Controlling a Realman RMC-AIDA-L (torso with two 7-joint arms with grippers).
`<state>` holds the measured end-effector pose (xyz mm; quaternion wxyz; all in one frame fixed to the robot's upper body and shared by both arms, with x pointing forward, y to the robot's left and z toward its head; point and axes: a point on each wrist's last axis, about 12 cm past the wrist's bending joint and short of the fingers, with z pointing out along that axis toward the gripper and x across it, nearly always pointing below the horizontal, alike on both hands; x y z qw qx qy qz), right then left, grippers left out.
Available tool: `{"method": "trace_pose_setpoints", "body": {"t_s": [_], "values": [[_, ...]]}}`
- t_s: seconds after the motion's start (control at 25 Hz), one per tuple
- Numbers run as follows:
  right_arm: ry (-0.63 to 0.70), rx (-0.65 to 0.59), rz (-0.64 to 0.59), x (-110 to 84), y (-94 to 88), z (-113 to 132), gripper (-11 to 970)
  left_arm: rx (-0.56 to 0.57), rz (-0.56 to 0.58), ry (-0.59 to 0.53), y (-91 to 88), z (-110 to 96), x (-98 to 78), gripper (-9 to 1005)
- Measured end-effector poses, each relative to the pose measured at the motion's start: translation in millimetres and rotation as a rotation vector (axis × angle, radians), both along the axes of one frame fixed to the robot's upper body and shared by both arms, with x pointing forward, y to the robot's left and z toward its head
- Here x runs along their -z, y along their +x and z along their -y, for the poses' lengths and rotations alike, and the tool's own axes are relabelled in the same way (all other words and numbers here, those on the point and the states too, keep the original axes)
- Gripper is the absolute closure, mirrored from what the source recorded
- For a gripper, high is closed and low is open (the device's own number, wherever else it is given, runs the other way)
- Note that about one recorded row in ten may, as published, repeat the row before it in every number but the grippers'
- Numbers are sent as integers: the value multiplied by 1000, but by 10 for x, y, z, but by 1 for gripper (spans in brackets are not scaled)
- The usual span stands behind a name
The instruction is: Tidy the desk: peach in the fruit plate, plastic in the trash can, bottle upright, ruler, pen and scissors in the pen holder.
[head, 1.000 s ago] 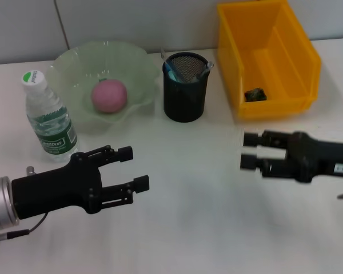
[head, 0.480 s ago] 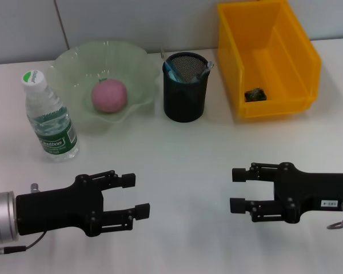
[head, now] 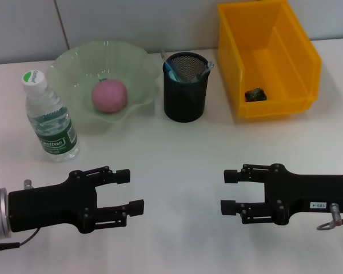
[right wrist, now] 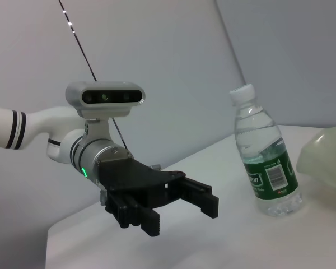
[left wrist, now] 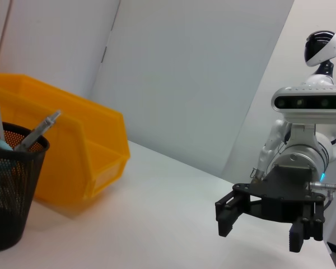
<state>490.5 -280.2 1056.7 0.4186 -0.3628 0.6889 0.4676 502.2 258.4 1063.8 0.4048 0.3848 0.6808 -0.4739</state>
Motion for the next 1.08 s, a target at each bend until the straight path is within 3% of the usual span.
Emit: {"method": "trace_pose_setpoints", "body": {"t_s": [1.08], "values": [[4,-9,4,3,16,-42,204,-5,0,4,-16,-1,20,199]]}}
